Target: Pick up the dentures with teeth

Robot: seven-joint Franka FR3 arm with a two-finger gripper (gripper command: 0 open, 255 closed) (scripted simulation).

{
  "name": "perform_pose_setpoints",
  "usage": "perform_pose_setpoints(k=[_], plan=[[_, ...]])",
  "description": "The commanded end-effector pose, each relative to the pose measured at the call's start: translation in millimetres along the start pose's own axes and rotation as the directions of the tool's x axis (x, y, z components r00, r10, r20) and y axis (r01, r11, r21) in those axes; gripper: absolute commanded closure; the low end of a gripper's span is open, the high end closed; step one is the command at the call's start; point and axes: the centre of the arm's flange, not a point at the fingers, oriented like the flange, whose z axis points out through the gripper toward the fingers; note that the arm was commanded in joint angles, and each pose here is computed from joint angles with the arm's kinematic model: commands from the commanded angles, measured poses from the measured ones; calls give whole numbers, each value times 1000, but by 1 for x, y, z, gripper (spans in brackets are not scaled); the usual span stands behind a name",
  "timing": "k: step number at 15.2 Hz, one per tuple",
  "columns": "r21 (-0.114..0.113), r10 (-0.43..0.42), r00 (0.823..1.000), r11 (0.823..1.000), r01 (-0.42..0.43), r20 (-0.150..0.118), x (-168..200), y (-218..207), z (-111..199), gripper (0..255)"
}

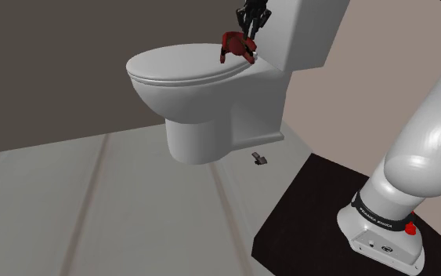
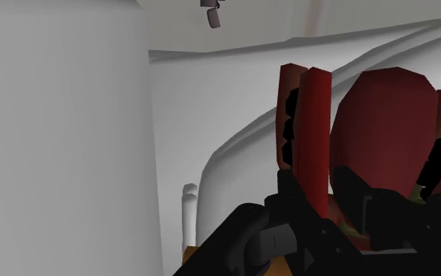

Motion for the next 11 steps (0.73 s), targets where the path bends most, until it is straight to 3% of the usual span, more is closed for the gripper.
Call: perform_pose_setpoints(k=[1, 11], plan=[[0, 0, 1000, 1000, 0, 1, 1, 0, -5, 255], [0, 0, 1000, 1000, 0, 1, 13, -3, -56, 255]])
